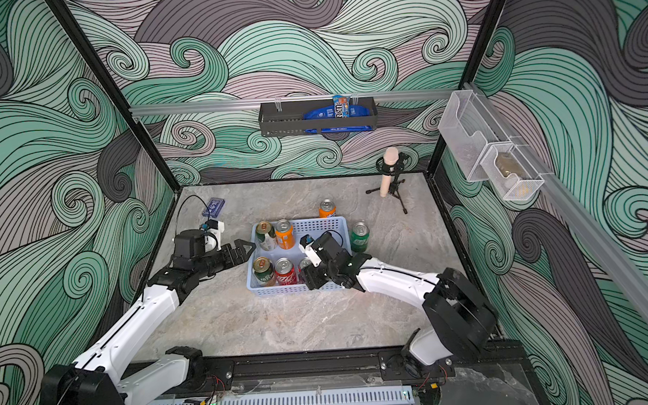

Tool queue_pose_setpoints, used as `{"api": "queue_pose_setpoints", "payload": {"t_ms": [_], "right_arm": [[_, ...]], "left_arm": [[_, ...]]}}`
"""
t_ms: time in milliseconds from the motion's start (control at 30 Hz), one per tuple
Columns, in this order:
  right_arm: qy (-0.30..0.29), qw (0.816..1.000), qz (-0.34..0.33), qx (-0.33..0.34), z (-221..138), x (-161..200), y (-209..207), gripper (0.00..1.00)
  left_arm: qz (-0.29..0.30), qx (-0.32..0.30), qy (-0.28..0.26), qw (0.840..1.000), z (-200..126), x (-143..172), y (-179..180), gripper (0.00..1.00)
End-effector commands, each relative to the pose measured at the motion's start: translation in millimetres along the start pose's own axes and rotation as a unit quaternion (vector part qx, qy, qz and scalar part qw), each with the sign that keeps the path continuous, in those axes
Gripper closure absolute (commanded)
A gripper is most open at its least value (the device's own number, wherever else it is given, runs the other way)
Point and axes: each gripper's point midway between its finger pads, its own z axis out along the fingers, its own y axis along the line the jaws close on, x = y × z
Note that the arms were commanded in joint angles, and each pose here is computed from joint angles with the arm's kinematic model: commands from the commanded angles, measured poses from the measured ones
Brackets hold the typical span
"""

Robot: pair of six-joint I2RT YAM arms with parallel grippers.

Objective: Take out the drinks from the basket
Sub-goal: Pick up the drink from the basket.

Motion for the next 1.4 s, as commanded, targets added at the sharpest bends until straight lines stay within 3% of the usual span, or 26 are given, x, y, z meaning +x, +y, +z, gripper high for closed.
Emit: {"api": "queue_pose_setpoints", "payload": {"t_ms": [0, 300, 733, 1367], "right_arm": [[-0.038, 0.999, 0.0, 0.007, -14, -18, 1, 0.39], [-0.124, 0.991, 0.025, 0.04, -57, -54, -6, 0.44], [-0.198, 0.98, 0.03, -0.009, -117, -79, 12, 0.44], [-0.202, 0.975, 0.015, -0.094, -153, -53, 40, 0.44]], "left_arm": [[0.007, 0.002, 0.002, 1.0, 0, -1, 0, 0.02], [0.003, 0.011, 0.022, 1.0, 5, 6, -2, 0.02], [-0.005, 0.031, 0.021, 0.999, -1, 6, -12, 0.02], [-0.013, 0.046, 0.013, 0.999, -8, 2, -25, 0.02]]}}
